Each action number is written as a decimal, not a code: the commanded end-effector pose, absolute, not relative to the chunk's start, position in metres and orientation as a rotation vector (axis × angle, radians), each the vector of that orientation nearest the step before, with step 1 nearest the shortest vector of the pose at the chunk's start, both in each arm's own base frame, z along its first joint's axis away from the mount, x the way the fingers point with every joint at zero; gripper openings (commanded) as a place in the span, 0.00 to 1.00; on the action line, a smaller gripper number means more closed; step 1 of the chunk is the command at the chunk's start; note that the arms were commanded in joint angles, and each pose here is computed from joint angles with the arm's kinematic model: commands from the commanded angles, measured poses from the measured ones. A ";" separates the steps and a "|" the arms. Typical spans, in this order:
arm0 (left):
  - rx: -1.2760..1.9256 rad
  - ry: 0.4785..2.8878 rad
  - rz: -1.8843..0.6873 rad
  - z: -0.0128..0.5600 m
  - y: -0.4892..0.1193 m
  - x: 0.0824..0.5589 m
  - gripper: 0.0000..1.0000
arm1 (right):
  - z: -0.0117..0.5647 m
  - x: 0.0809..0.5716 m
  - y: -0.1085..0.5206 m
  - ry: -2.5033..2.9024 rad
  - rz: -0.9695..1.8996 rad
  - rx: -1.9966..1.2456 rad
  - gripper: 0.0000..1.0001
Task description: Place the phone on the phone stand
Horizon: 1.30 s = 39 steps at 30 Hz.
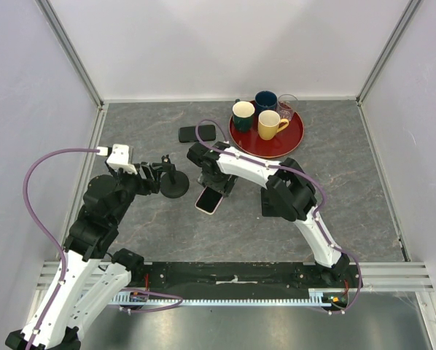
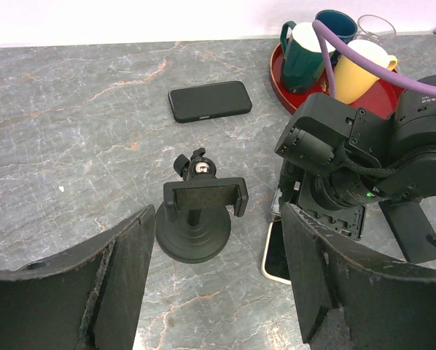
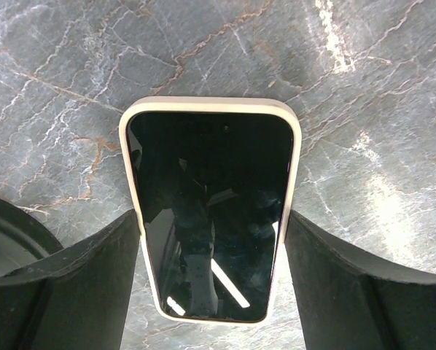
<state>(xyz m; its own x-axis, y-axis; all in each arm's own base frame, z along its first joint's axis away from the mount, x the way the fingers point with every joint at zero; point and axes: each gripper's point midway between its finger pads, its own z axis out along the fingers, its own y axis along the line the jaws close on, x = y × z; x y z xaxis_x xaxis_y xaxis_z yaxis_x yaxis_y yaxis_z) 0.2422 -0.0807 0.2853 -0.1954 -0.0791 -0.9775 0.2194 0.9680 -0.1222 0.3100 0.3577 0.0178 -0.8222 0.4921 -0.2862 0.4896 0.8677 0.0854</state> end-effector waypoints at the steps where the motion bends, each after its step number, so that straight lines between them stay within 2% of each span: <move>1: 0.086 1.726 -0.277 0.291 -0.082 0.245 0.75 | 0.006 0.307 0.352 2.698 -0.072 0.653 0.00; 7: 0.083 1.730 -0.272 0.290 -0.081 0.246 0.75 | 0.047 0.316 0.347 2.567 -0.058 0.615 0.00; 19: 0.099 1.743 -0.290 0.286 -0.086 0.247 0.75 | 0.078 0.318 0.339 2.456 -0.070 0.531 0.00; 29: 0.135 1.750 -0.338 0.285 -0.096 0.247 0.75 | 0.124 0.325 0.342 2.310 0.116 0.487 0.00; 35: 0.157 1.759 -0.367 0.282 -0.102 0.248 0.75 | 0.136 0.327 0.328 2.254 0.069 0.444 0.00; 39: 0.232 1.751 -0.459 0.282 -0.121 0.243 0.78 | 0.140 0.326 0.324 2.249 0.046 0.304 0.00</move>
<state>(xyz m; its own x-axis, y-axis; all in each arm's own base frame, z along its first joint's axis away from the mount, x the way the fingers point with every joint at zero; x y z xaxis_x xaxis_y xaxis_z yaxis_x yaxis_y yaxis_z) 0.2453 -0.0985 0.2766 -0.2390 -0.0625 -0.9690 0.2958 0.9458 -0.1339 0.3188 0.3272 0.1085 -0.6708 0.2997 -0.6784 0.2894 0.9480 0.1327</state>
